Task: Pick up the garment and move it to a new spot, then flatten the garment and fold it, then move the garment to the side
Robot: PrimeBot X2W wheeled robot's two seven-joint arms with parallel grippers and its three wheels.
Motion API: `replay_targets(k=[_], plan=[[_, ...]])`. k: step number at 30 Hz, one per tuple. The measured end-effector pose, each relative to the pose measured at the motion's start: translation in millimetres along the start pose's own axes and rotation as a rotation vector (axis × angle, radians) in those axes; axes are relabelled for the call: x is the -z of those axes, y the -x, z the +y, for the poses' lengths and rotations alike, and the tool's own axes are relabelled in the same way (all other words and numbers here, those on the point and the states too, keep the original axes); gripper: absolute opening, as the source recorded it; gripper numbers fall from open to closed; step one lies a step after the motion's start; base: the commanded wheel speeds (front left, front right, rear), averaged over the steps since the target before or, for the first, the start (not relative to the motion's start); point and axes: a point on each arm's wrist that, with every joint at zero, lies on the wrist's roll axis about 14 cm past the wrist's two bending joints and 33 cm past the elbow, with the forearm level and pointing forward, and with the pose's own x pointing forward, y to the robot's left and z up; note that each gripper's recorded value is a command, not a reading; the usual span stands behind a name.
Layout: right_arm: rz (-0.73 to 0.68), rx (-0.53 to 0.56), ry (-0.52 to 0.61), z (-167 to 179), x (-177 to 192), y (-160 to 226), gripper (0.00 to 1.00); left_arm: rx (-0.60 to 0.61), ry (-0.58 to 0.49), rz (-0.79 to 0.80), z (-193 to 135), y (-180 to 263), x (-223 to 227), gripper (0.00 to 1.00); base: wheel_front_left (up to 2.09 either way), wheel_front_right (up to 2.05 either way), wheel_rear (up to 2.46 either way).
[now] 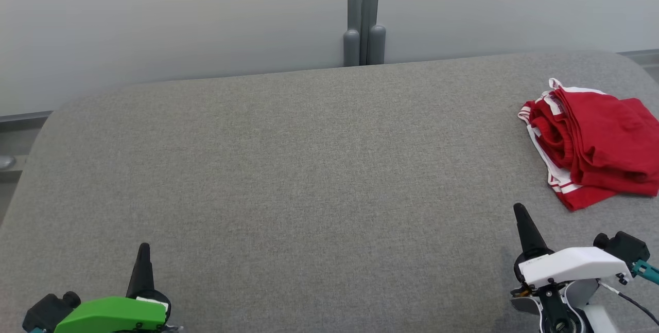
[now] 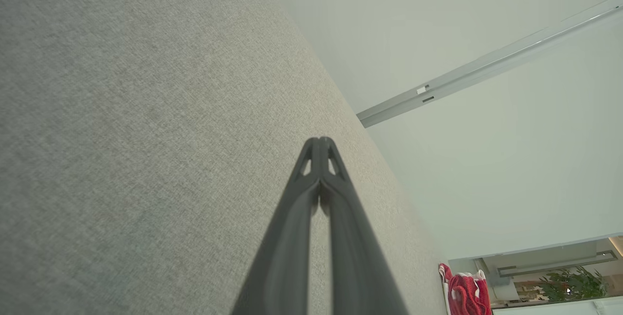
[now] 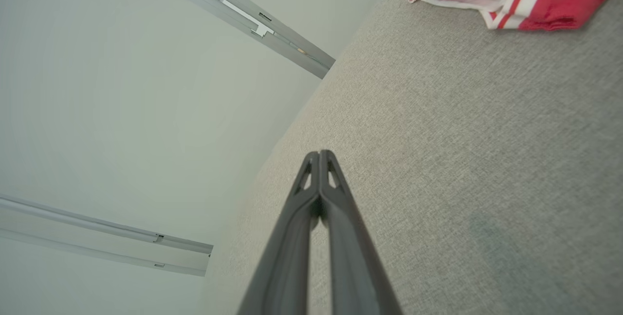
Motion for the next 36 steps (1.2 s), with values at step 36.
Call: replay_targets(k=[36], plan=[[-0.008, -0.033, -0.363, 7.9, -10.7, -1.7, 0.0, 0.087, 0.332, -0.005, -18.4, -5.3, -16.9, 0.0, 0.0, 0.0, 0.0]])
